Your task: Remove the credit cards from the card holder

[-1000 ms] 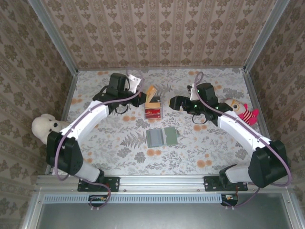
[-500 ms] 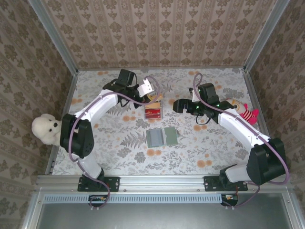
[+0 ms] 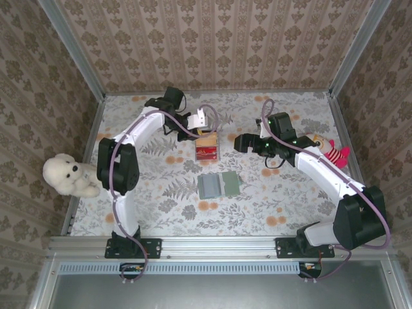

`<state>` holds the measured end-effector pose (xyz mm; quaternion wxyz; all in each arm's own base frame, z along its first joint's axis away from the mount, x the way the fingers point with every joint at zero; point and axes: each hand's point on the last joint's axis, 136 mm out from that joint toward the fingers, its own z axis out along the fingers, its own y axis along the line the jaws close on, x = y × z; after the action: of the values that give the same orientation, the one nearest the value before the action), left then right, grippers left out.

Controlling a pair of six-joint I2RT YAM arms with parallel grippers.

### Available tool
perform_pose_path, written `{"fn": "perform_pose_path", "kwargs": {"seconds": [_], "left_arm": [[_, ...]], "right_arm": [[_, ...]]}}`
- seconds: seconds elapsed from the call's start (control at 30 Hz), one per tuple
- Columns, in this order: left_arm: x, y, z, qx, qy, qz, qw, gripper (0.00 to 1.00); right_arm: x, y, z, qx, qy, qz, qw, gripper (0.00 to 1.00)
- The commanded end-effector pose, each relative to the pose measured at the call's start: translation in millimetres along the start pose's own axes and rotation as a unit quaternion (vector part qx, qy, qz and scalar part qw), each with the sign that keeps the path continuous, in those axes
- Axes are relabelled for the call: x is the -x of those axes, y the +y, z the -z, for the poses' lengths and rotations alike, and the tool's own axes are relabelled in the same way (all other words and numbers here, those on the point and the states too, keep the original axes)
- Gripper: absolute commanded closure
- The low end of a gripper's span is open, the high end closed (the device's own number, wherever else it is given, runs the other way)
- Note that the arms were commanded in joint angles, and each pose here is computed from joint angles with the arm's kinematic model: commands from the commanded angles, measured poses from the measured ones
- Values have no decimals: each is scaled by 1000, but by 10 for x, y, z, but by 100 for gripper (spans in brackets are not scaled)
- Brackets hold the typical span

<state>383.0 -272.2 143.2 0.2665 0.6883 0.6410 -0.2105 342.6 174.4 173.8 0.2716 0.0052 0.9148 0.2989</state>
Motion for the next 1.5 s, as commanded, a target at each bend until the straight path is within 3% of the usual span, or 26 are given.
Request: {"fn": "perform_pose_path", "kwargs": {"seconds": [0.0,0.87,1.0,1.23,1.47], "left_arm": [[-70,-65,-25,-37,8,-13,999,100],[-350,201,-410,-20,46,-7,999,100],[-398,208,-445,-22,54,-2,998,95],[-342,223,-406,-17,49,2,999,77],[-144,331,-231,19,25,-10,999,71]], "right_arm": [[-3,40,31,11,4,-11,1000,0],[-46,65,25,22,10,-27,999,0],[-71,60,13,24,14,-29,999,0],[-79,58,-17,28,17,-33,999,0],[-90,50,-32,26,21,-34,999,0]]}}
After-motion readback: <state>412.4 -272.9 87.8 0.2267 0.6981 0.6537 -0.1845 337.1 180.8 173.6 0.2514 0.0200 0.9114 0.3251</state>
